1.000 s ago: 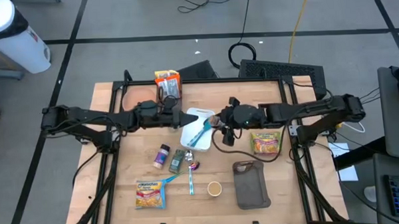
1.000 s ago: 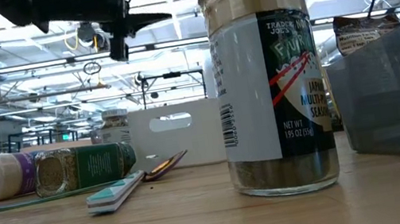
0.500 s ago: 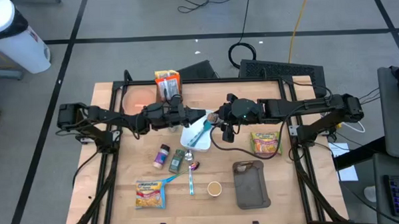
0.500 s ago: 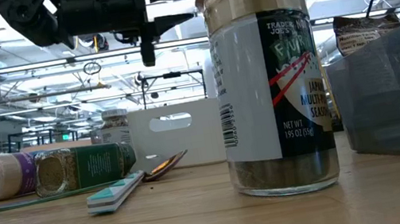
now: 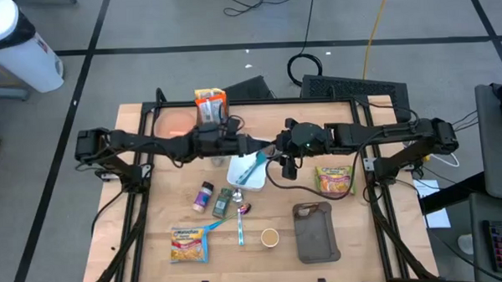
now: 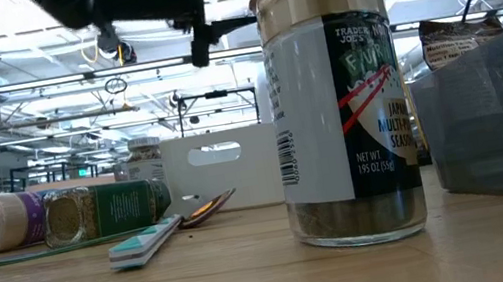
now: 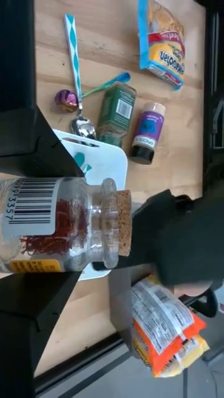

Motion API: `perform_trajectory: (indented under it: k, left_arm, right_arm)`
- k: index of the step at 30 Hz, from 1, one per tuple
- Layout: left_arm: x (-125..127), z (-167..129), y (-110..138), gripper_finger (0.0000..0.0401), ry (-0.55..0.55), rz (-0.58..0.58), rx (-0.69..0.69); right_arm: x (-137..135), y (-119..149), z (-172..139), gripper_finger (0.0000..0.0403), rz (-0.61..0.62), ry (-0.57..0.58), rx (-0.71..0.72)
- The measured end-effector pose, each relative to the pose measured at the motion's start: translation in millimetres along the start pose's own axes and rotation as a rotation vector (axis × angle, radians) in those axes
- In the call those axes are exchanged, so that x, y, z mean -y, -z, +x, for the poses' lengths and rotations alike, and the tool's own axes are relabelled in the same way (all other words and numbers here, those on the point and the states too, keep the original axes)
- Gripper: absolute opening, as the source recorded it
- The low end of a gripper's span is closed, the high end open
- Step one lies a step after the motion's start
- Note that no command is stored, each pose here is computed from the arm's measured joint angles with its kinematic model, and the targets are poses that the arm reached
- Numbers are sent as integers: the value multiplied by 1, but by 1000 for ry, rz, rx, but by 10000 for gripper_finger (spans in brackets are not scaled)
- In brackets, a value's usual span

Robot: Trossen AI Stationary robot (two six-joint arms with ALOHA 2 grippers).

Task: Pick & Place Food Item
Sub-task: Put the brown seasoning bottle into the bottom black bin

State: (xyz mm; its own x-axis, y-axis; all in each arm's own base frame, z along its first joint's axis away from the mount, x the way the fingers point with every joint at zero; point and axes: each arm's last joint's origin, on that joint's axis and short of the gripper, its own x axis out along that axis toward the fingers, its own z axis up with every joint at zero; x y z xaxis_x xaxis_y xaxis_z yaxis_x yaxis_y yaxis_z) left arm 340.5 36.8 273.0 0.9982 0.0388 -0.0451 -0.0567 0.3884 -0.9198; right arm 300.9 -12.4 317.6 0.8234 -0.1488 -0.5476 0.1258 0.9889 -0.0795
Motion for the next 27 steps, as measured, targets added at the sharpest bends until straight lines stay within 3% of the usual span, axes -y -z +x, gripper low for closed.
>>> perform_trajectory:
  k: [4, 9, 27]
  left_arm:
    - [11, 6, -4, 291, -158, 90, -104]
    - [22, 10, -11, 280, -233, 140, -143]
    - [20, 10, -21, 219, -230, 95, -159]
  right_arm:
    - [4, 2, 1, 182, 1, 12, -23]
    - [5, 2, 1, 182, -2, 15, -24]
    - [8, -1, 1, 182, -29, 48, 12]
